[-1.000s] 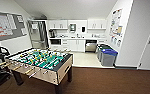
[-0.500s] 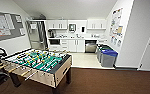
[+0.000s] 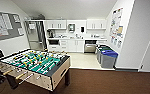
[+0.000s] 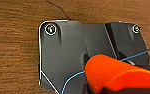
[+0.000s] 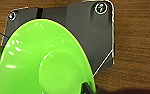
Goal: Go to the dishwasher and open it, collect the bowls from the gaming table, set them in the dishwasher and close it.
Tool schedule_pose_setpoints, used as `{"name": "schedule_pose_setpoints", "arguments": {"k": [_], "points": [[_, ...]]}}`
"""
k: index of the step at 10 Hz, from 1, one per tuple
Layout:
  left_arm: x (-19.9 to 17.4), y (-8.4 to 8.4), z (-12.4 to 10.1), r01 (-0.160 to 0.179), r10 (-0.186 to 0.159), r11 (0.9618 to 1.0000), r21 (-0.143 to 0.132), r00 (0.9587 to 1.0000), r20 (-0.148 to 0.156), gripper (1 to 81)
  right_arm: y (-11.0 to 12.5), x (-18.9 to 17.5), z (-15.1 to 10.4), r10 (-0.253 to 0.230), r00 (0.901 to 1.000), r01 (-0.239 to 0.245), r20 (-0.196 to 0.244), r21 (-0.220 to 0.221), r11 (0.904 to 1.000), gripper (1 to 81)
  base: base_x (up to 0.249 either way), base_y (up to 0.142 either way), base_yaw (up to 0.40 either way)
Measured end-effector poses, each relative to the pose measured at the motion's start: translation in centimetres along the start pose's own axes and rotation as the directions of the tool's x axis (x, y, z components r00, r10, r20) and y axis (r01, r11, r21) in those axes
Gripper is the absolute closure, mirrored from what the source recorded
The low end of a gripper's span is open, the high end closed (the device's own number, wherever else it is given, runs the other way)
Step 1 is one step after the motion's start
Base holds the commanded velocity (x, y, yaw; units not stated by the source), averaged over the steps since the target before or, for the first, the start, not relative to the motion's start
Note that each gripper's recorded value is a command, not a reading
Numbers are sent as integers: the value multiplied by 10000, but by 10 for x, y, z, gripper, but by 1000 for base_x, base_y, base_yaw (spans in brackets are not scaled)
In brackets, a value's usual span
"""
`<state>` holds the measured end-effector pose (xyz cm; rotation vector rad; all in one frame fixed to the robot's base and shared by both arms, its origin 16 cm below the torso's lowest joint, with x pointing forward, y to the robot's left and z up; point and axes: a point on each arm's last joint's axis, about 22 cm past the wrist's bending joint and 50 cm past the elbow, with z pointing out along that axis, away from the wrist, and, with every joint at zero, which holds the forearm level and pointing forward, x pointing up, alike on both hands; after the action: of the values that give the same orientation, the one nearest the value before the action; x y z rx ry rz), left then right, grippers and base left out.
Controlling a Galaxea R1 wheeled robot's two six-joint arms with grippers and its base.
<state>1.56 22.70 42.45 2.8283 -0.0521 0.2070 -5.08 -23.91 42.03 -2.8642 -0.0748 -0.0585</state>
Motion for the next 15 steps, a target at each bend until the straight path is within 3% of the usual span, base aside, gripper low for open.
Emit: {"name": "schedule_pose_setpoints", "arguments": {"k": [3, 15], "points": [[0, 0, 0, 0, 0, 10000, 0, 10000, 0, 811, 1, 0, 0, -2, 10000, 2, -7, -18, 10000, 811, 118, -63, 0], [1, 3, 1, 0, 0, 10000, -35, 10000, -7, 811, 1, 2, 0, -32, 10000, 32, -23, -28, 10000, 811, 124, 0, 0]]}}
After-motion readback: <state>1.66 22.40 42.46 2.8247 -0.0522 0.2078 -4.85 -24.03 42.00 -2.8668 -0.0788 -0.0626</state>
